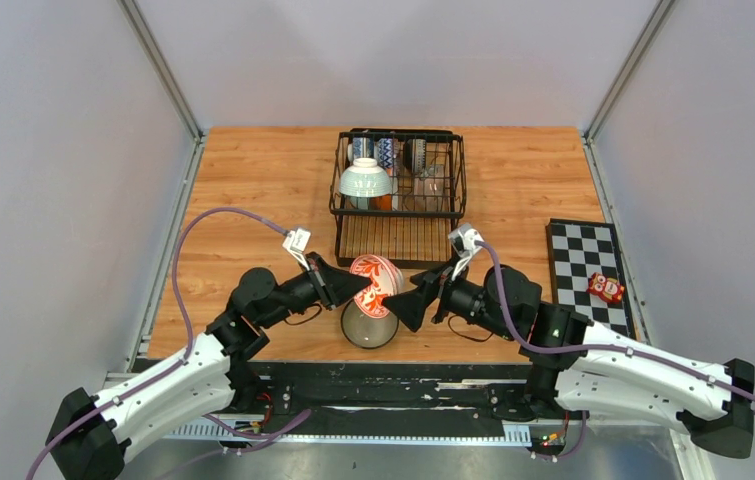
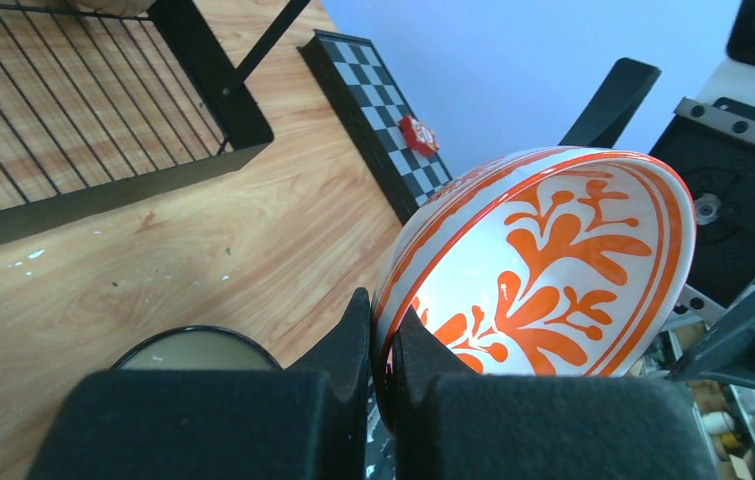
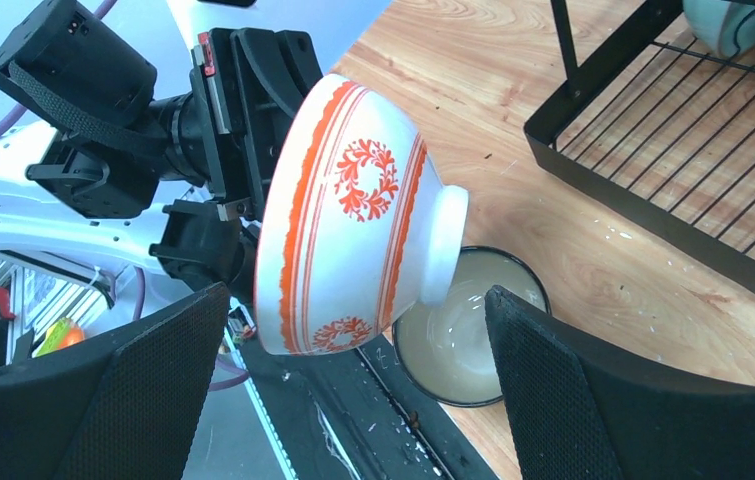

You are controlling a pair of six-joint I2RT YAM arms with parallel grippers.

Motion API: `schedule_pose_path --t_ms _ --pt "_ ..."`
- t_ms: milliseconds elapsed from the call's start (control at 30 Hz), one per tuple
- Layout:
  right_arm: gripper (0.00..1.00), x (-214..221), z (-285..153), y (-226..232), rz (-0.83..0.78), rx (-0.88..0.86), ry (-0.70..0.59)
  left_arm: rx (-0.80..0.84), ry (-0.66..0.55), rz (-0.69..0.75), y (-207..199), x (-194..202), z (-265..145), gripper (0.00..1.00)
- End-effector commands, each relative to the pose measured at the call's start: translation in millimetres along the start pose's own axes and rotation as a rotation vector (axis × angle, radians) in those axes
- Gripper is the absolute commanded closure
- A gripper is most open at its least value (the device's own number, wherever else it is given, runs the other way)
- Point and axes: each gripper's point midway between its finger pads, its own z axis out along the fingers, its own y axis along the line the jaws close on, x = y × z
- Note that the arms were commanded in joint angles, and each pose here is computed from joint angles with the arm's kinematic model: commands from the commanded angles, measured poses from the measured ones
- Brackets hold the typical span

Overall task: Load the bowls into the dish rack
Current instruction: Pick up the bowl from the center of the board.

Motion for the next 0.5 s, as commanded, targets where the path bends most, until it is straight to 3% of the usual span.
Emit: schedule_pose_path --t_ms 0,467 --pt "0.00 -11.8 2.1 20.1 0.021 -0.073 -0.025 0.129 -0.093 -0.002 -29.2 -23.1 -2.5 1.00" --pt "0.00 -24.4 3.3 35.1 0.013 -0.133 -0.052 0.172 -0.126 -0.016 -36.0 -27.8 -4.5 1.00"
